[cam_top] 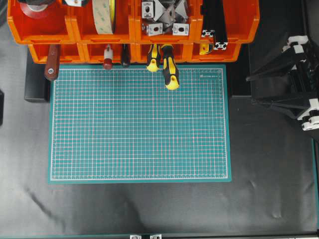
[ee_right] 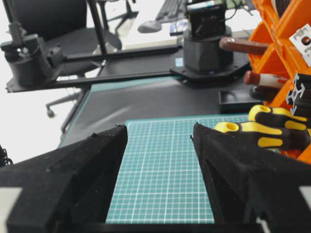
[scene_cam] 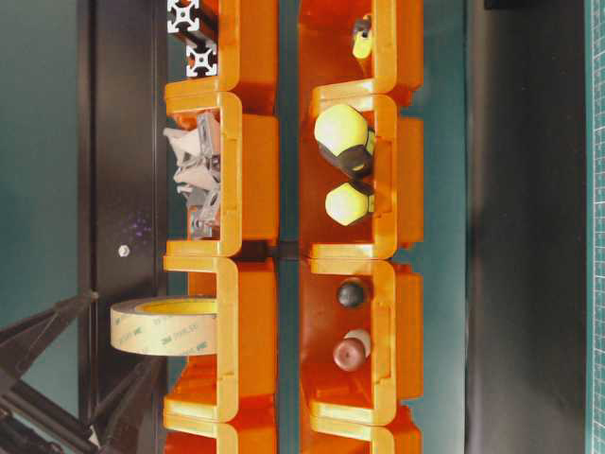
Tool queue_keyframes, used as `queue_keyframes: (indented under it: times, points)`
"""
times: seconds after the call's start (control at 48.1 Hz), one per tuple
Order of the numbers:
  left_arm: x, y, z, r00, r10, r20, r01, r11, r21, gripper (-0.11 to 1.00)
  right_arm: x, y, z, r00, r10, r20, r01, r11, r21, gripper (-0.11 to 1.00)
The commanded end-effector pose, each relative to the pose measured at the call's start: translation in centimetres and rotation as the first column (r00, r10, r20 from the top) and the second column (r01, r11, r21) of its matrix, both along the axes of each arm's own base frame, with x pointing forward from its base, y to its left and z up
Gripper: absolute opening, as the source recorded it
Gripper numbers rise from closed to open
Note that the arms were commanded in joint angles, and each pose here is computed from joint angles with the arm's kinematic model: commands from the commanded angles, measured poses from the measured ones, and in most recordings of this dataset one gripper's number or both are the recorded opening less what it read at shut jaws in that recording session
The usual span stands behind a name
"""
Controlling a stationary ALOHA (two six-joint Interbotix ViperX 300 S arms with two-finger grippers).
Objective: Pick foam from container rack with left arm.
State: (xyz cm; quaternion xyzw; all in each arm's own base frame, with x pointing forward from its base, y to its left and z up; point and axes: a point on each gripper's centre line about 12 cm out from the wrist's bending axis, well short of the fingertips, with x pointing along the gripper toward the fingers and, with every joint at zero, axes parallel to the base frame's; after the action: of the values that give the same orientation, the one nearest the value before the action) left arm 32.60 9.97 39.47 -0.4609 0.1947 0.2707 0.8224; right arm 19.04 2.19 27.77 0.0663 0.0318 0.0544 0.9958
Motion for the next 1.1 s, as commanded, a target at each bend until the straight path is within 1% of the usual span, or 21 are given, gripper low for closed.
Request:
queue_keyframes:
  times: [0.0, 0.27, 0.499, 0.645, 0.874, 0.978, 1.019, 1.082]
  points:
    - [0.0, 0.1, 1.5, 0.999, 0.0, 0.044, -0.001, 1.0, 0.017, 0.9, 0.2, 0.1, 1.2, 1.0, 0.003, 0.028, -0.003, 1.0, 0.002, 0.58]
    - [0.5, 0.2, 2.1, 0.994, -0.005, 0.112, 0.0, 0.999, 0.037, 0.9, 0.2, 0.1, 1.2, 1.0, 0.005, 0.026, -0.005, 1.0, 0.0, 0.57]
    - [0.6, 0.3, 0.9, 0.996, -0.002, 0.085, 0.0, 1.0, 0.03, 0.89, 0.2, 0.1, 1.1, 1.0, 0.005, 0.025, -0.005, 1.0, 0.001, 0.57]
    - [0.5, 0.3, -0.2, 0.998, -0.002, 0.069, 0.0, 1.0, 0.024, 0.86, 0.2, 0.1, 1.1, 1.0, 0.005, 0.025, -0.005, 1.0, 0.0, 0.57]
    - [0.5, 0.4, -0.4, 0.995, -0.002, 0.097, -0.001, 1.0, 0.031, 0.82, 0.2, 0.1, 1.1, 1.0, 0.003, 0.025, -0.003, 1.0, 0.001, 0.57]
    - [0.4, 0.4, -0.2, 0.994, 0.0, 0.108, -0.004, 0.999, 0.033, 0.77, 0.2, 0.1, 1.1, 1.0, 0.005, 0.025, -0.005, 1.0, 0.001, 0.57]
    - [0.4, 0.4, 0.0, 0.993, 0.0, 0.116, -0.004, 0.999, 0.034, 0.73, 0.2, 0.1, 1.1, 1.0, 0.005, 0.024, -0.005, 1.0, 0.003, 0.57]
    - [0.4, 0.4, 0.7, 0.99, -0.002, 0.139, -0.004, 0.999, 0.043, 0.64, 0.2, 0.1, 1.1, 1.0, 0.005, 0.024, -0.005, 1.0, 0.003, 0.57]
